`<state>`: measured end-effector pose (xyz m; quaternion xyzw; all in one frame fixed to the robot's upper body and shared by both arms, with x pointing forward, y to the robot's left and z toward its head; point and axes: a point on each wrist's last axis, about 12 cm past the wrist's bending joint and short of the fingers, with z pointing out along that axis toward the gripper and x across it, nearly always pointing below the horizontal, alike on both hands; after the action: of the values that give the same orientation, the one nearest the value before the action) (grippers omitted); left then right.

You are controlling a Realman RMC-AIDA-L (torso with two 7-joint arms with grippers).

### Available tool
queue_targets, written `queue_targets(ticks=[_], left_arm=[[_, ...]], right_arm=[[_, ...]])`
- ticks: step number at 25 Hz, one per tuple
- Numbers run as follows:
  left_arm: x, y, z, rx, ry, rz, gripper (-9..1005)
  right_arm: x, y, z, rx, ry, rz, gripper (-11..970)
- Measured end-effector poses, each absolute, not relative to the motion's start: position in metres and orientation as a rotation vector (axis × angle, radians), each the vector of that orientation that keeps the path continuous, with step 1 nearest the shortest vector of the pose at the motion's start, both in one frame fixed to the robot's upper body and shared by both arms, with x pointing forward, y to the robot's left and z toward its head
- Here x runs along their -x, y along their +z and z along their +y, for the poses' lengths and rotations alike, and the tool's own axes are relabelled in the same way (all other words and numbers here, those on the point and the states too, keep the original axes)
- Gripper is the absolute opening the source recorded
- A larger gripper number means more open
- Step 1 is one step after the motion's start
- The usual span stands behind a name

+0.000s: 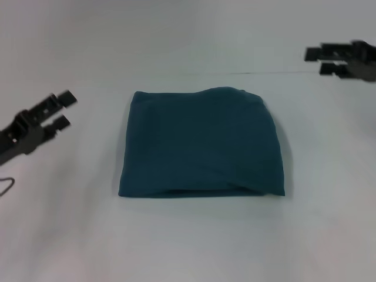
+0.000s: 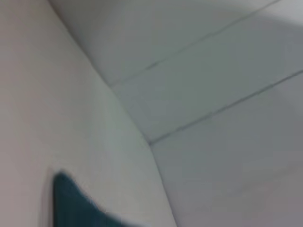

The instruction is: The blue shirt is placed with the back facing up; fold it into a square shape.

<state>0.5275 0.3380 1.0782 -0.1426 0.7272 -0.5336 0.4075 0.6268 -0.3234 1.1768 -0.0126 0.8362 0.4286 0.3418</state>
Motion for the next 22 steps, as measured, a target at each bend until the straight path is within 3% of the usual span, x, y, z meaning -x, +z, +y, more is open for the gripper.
queue_targets(ticks=[4,14,22], left_arm=[[-0.523,1.074,0.329,0.387,-1.441,1.944,934],[-0.519,1.069,0.319,0.533,-1.579,2.025,934],[-0.519,1.080,0.317,0.198,-1.486,2.023,934]], right_arm=[[-0.587,1.158,-0.352,0.024,1.211,2.169,758],[-0.506,1.116,-0.409,0.004,1.185,2.123,746],[-0.496,1.101,-0.407,0.024,1.146,2.132,746]])
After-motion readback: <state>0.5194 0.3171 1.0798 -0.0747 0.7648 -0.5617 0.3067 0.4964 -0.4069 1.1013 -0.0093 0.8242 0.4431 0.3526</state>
